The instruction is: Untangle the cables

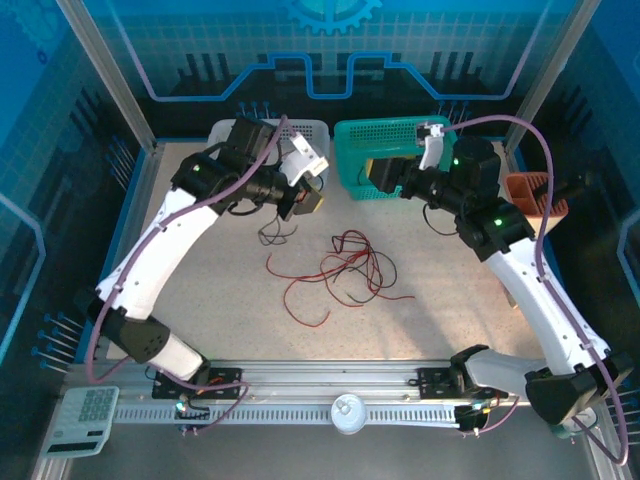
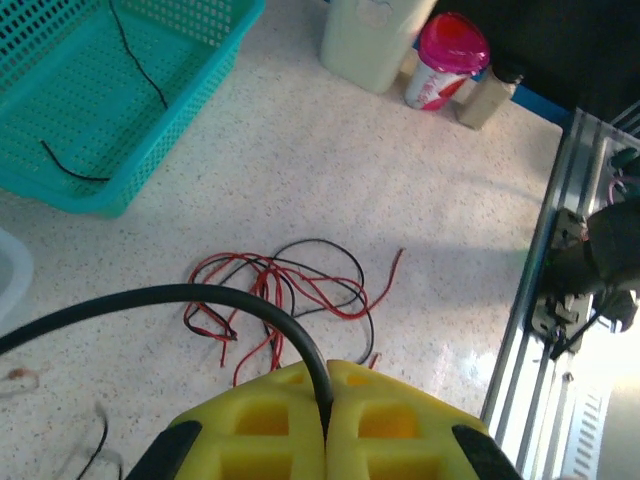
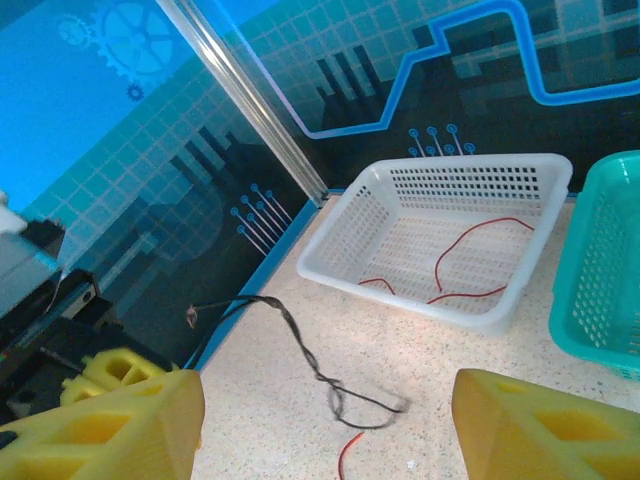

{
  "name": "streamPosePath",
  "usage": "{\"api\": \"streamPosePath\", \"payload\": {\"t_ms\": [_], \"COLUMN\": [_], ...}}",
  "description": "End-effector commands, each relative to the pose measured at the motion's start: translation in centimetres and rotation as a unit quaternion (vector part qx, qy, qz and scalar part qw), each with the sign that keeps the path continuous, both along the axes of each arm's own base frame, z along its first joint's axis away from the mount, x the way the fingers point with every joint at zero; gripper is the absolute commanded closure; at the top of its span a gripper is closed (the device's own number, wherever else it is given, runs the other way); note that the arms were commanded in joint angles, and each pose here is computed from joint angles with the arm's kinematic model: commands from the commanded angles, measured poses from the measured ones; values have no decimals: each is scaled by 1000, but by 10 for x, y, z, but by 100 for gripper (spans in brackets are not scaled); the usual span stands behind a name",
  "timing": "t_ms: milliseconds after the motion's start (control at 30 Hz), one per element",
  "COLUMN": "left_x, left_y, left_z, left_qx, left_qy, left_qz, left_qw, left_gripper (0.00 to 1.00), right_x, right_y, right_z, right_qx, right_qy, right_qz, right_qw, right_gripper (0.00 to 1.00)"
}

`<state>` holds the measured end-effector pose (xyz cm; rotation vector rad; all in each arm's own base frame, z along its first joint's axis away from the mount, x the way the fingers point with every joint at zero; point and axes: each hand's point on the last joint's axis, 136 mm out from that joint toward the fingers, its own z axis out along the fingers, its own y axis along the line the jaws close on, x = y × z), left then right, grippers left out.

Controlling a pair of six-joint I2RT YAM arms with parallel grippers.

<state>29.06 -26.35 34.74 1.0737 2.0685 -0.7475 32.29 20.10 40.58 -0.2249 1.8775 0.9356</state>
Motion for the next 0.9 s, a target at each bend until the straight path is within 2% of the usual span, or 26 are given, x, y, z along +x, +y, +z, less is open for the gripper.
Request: {"api": "streamPosePath", "payload": {"t_ms": [0, 267, 400, 867], "left_x": [-25, -57, -74, -93], "left_y": [-4, -5, -6, -9], "left_z": [39, 40, 35, 45], "left_qx": [-57, -77, -83, -126], "left_qy": [-98, -141, -172, -187], "left_qz": [-64, -147, -203, -245], "left_qw": [992, 976, 960, 943], "left_gripper": [100, 100, 100, 100], "right_x": [-4, -2, -9, -28], "right_y": [9, 36, 45, 58], "right_z": [18, 20, 23, 6], "right_qx": [5, 13, 16, 26], "right_qy": [-23, -27, -40, -29], "right_qz": [39, 127, 170, 228], "right_qw": [999, 991, 985, 973], "right_gripper": [30, 26, 26, 26]}}
